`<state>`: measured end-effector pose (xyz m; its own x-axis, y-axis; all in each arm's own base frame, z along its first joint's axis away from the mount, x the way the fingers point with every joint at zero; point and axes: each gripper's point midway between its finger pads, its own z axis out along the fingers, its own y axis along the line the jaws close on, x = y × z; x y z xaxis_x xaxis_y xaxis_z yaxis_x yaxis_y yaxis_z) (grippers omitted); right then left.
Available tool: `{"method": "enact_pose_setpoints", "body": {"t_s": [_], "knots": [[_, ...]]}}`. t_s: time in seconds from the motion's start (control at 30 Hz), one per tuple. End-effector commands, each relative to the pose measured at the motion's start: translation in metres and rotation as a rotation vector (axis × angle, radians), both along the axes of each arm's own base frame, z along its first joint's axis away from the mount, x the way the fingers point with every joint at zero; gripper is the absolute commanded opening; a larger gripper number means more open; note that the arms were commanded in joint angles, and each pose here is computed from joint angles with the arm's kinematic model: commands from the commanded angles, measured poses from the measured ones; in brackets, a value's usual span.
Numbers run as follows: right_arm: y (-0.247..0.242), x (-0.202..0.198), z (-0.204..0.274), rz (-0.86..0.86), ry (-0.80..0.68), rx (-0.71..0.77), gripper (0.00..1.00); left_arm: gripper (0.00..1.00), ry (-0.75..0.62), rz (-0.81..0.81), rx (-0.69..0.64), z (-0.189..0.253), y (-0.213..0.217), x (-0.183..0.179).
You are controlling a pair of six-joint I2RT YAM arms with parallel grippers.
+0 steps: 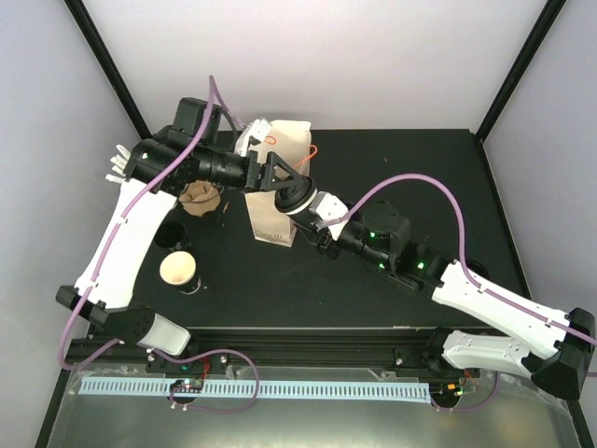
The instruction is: Pack the takeout coffee
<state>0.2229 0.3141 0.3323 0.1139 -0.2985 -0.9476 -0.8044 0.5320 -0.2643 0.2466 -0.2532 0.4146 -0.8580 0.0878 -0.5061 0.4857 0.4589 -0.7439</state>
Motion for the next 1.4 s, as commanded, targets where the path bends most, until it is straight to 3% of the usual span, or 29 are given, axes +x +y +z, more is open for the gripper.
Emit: {"method": "enact_pose_setpoints", "body": {"t_s": [0.0, 0.23, 0.33, 0.6, 0.9, 1.17, 1.37], "knots": [[0.007, -0.006, 0.011, 0.061, -0.017, 0.002, 0.63, 0.98, 0.026, 0.000, 0.081, -0.009, -0.001, -0.003], [0.010, -0.008, 0.009, 0.080, -0.016, -0.009, 0.63, 0.77, 0.075, 0.003, 0.121, -0.020, 0.000, -0.003], [0.010, -0.008, 0.008, 0.079, -0.011, -0.012, 0.63, 0.73, 0.087, -0.004, 0.130, -0.023, 0.001, -0.006], [0.012, -0.005, 0.002, 0.077, -0.001, -0.032, 0.63, 0.89, 0.147, -0.042, 0.126, -0.030, 0.003, -0.022], [0.015, -0.006, -0.004, 0.090, 0.014, -0.050, 0.63, 0.88, 0.178, -0.055, 0.158, -0.041, 0.003, -0.028], [0.018, -0.004, -0.013, 0.093, 0.029, -0.092, 0.63, 0.85, 0.195, -0.033, 0.293, -0.065, 0.011, -0.028], [0.020, -0.004, -0.018, 0.099, 0.053, -0.129, 0.61, 0.90, 0.196, 0.015, 0.370, -0.073, 0.021, -0.022]]}}
